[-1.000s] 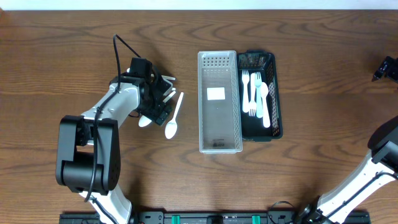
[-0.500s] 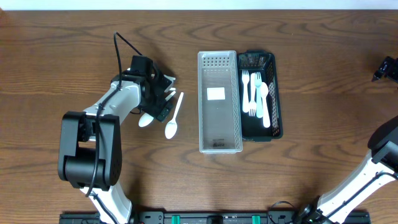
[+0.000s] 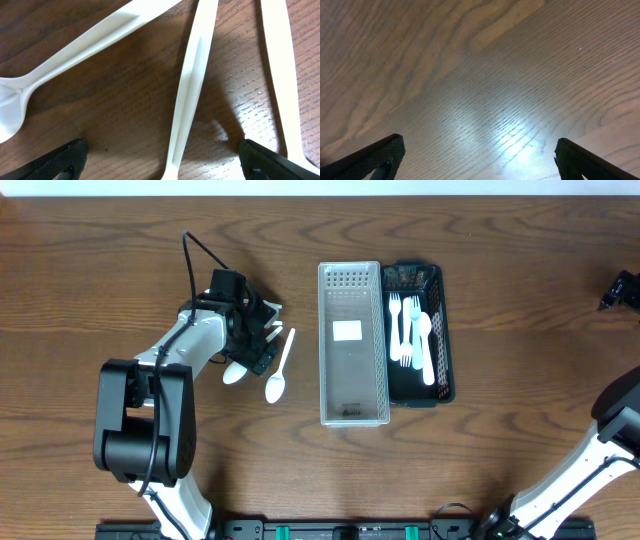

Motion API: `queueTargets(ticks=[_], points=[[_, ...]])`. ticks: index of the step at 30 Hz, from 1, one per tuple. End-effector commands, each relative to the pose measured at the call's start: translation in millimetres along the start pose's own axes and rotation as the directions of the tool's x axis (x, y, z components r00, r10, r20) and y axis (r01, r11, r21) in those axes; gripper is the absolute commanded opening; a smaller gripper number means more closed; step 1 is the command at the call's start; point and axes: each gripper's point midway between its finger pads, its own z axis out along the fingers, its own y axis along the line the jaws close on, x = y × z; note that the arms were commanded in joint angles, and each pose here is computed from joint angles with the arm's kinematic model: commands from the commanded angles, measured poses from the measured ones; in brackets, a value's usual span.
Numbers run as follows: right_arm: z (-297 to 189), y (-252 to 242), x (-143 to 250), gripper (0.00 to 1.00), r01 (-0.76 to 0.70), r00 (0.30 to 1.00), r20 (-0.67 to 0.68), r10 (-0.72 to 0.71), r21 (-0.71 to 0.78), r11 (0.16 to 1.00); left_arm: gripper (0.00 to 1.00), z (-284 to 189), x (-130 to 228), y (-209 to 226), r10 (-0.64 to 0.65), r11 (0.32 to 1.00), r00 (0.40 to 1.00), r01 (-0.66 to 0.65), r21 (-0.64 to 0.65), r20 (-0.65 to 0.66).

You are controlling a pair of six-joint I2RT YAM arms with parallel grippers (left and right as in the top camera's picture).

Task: Pack container
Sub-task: 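Lower left gripper and grasp the diagonal white spoon, then lift the spoon, carry it right and drop into grey basket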

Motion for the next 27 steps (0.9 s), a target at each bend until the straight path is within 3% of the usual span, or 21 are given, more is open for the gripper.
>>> queueTargets(ticks=[1, 10, 12, 15, 20, 27], points=[[-10.2, 2.6, -0.5, 0.99, -0.008, 1.000, 0.022, 0.008, 0.000, 1.000, 0.98, 7.4, 6.2, -5.5, -0.024, 0.999, 0.999, 0.025, 0.028, -0.033], [-10.2, 2.6, -0.5, 0.99, -0.007, 1.000, 0.022, 0.007, 0.000, 1.000, 0.98, 7.1, 11.5, -8.0, -0.027, 0.999, 0.998, 0.029, 0.037, -0.055], [-10.2, 2.6, -0.5, 0.99, -0.007, 1.000, 0.022, 0.007, 0.000, 1.000, 0.77, 7.1, 11.3, -7.9, -0.026, 0.999, 0.998, 0.028, 0.037, -0.054], [-10.2, 2.6, -0.5, 0.99, -0.008, 1.000, 0.022, 0.008, 0.000, 1.000, 0.65, 7.1, 11.4, -8.0, -0.026, 0.999, 0.998, 0.028, 0.037, -0.055], [-10.2, 2.6, -0.5, 0.99, -0.008, 1.000, 0.022, 0.008, 0.000, 1.000, 0.35, 7.1, 11.3, -7.9, -0.026, 0.999, 0.998, 0.028, 0.037, -0.054], [-10.2, 2.6, -0.5, 0.99, -0.008, 1.000, 0.022, 0.008, 0.000, 1.000, 0.23, 7.1, 11.2, -7.9, -0.026, 0.999, 0.998, 0.028, 0.037, -0.054]])
